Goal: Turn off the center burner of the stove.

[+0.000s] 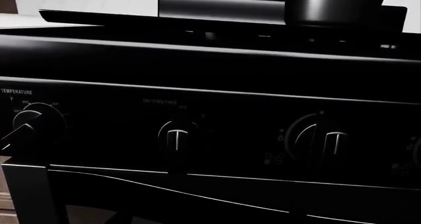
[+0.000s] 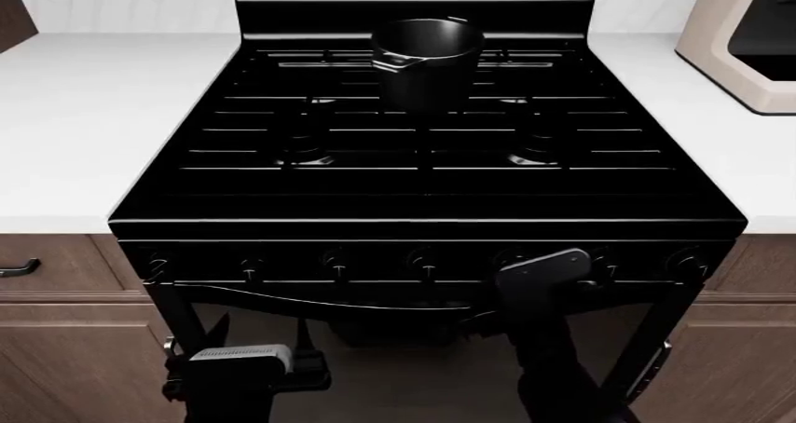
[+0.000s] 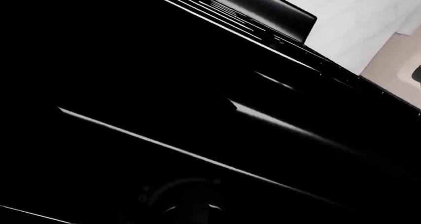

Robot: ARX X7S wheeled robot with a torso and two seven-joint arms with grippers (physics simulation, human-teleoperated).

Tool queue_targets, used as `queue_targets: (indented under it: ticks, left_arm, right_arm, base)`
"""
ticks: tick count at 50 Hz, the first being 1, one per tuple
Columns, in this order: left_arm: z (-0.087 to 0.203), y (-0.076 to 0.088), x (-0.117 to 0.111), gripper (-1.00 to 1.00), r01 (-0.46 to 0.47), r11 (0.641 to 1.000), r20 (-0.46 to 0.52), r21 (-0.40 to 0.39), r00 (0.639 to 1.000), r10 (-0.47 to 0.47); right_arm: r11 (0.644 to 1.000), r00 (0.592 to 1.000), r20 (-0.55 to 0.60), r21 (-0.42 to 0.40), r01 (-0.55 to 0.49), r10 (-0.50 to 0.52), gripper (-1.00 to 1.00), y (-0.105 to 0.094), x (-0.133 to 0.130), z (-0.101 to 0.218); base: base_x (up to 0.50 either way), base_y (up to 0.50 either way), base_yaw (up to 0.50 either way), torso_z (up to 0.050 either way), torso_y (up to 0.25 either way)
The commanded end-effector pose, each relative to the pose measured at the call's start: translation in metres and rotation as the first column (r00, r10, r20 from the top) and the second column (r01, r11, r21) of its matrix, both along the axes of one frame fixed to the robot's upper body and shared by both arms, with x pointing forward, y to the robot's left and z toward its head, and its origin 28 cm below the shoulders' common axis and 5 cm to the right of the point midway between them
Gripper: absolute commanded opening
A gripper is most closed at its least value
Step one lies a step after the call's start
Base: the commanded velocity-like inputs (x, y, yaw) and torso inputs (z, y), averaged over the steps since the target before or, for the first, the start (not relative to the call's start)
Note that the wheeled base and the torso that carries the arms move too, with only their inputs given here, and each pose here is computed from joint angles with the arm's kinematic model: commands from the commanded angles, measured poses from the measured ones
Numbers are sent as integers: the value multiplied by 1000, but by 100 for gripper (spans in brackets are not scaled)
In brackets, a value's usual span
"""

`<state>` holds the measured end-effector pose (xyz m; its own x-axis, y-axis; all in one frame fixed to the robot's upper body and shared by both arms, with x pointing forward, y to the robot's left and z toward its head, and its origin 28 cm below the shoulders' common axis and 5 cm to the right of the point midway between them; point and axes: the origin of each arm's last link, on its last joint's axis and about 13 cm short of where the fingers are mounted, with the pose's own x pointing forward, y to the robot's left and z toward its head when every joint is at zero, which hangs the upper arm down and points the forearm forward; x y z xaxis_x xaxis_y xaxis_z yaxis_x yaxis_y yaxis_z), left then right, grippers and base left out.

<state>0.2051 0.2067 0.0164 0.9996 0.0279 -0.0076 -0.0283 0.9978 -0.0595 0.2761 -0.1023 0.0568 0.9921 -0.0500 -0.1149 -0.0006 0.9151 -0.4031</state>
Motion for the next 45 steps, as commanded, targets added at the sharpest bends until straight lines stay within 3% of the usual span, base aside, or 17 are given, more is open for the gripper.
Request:
queue_targets:
  ticks: [1,31,45]
  left_arm:
    - [0,0,-1,100,1,1000,0,0,1000,-1]
    - [2,-1,0,100,2,1000,2,-2,1000,-2]
    - [2,0,0,100,2,1000,1,-3,1000,-2]
  right_arm:
    - [992,1000,-14,128,-6,8,-100,-3,6,1]
    - [943,998,52,332,26,-46,-100,-4,4,5]
    - [896,994,61,440,52,-88,-100,-4,2,6]
  base:
    - [18,0,4,0,0]
    - [3,0,2,0,0]
    - [0,0,0,0,1]
